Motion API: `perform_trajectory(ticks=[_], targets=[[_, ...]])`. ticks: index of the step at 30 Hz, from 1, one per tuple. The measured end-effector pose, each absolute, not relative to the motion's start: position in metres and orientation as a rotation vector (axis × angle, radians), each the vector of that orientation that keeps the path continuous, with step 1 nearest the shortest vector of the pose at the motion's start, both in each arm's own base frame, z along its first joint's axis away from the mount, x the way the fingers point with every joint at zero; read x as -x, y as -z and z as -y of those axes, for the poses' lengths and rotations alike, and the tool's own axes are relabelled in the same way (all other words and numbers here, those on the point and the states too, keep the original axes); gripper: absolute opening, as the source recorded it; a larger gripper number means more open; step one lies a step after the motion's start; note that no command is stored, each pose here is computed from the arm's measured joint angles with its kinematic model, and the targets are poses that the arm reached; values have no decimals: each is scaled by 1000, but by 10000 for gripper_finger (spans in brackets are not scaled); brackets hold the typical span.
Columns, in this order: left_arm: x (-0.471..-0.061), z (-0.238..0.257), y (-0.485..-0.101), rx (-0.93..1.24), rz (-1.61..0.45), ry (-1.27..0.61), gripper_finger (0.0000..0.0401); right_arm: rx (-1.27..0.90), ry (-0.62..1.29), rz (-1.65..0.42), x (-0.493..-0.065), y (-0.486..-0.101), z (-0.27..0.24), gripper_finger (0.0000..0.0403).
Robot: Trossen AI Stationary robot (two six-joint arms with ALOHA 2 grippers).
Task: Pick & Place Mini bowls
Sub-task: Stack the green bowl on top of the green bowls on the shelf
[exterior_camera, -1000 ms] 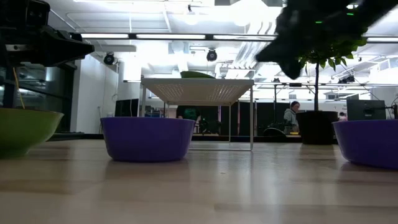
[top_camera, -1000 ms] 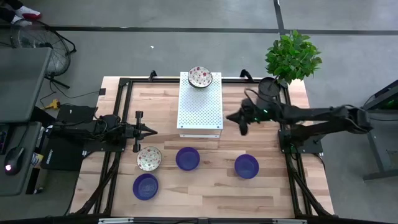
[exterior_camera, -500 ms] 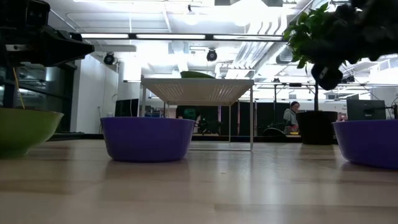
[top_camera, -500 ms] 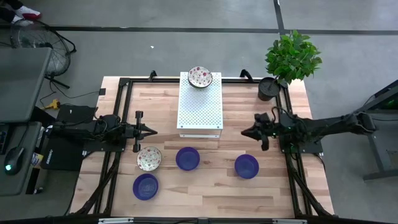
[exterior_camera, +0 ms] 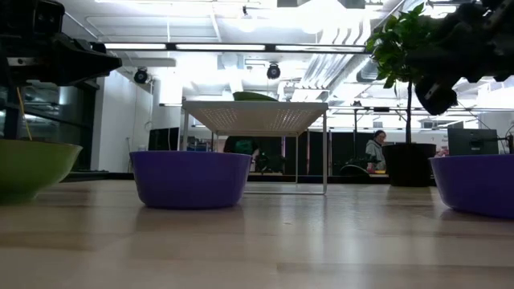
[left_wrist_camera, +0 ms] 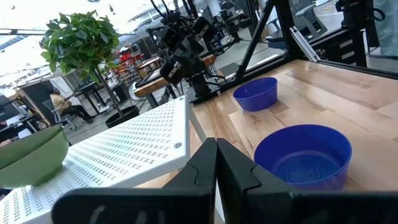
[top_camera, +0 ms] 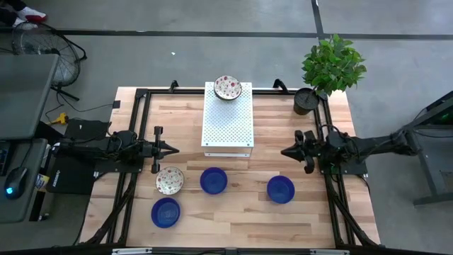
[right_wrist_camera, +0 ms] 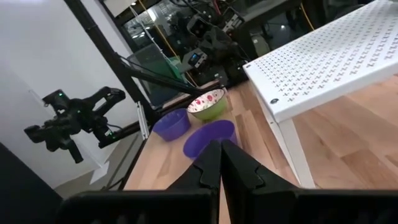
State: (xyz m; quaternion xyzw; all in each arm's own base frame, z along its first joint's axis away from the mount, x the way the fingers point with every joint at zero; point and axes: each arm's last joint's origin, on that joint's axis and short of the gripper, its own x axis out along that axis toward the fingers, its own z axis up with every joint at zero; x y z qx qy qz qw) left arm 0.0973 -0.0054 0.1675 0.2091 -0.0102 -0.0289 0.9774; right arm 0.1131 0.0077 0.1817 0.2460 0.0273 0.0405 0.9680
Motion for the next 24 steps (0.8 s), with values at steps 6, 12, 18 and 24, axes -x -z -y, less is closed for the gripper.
perform_trajectory(ticks=[6,12,18,24], targets=[[-97,5,-168,-421,21,58,0,-490,-85,-58,-103,-180,-7,0],[-97,5,-167,-421,21,58,0,-489,-91,-63,-95,-178,-7,0],[-97,5,-167,-421,21,58,0,-485,-88,-59,-92,-178,-7,0],[-97,5,-168,-421,21,58,0,-448,-60,6,-94,-177,-6,0]])
